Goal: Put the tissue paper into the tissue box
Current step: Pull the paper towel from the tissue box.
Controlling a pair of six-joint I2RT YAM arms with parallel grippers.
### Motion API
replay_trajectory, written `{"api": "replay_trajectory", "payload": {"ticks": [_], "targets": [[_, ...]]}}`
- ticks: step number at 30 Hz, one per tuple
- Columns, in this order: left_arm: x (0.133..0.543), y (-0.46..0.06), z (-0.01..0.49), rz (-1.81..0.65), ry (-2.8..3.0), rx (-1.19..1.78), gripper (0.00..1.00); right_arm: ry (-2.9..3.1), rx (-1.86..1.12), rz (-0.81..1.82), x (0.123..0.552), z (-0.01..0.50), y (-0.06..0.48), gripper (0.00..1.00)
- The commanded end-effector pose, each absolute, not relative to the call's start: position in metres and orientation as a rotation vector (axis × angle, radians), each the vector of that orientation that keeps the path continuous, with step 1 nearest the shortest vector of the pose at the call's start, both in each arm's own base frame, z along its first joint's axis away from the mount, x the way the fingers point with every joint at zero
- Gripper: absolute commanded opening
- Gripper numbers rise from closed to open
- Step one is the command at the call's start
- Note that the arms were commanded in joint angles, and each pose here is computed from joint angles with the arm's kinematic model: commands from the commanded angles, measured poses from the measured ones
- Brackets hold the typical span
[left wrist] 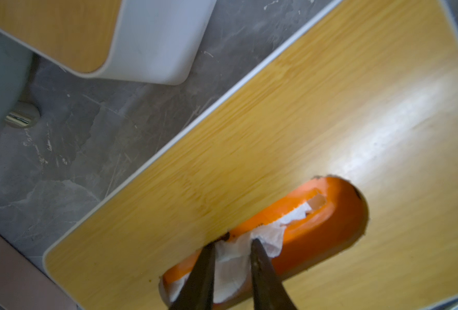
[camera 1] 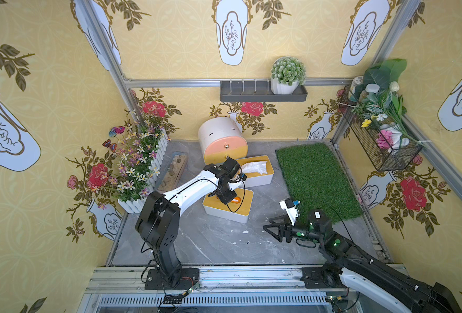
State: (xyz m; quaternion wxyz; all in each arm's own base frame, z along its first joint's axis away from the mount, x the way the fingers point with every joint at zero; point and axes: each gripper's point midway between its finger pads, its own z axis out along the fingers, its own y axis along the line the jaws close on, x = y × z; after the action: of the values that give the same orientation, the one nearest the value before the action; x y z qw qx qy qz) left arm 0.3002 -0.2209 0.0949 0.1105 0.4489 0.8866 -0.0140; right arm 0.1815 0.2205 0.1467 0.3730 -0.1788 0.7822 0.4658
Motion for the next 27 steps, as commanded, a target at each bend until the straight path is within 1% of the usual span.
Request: {"api": "replay_trajectory", "payload": {"ticks": [1,6,10,12,27], "targets": [[0.292,-0.216,0.088,-0.038,2.659,1.333,0.22,1.970,-0.456,1.201,0.184,0.154,0.222,0.77],[0.293,-0.216,0.093,-0.036,2.659,1.316,0.08,1.970,-0.453,1.203,0.184,0.155,0.222,0.77],[0.294,-0.217,0.104,-0.048,2.633,1.287,0.01,1.970,-0.452,1.202,0.184,0.154,0.222,0.77],[0.294,-0.218,0.111,-0.060,2.611,1.271,0.00,1.967,-0.453,1.203,0.184,0.155,0.222,0.77],[0.301,-0.219,0.160,-0.094,2.445,1.138,0.00,1.946,-0.504,1.194,0.183,0.164,0.231,0.77]]}}
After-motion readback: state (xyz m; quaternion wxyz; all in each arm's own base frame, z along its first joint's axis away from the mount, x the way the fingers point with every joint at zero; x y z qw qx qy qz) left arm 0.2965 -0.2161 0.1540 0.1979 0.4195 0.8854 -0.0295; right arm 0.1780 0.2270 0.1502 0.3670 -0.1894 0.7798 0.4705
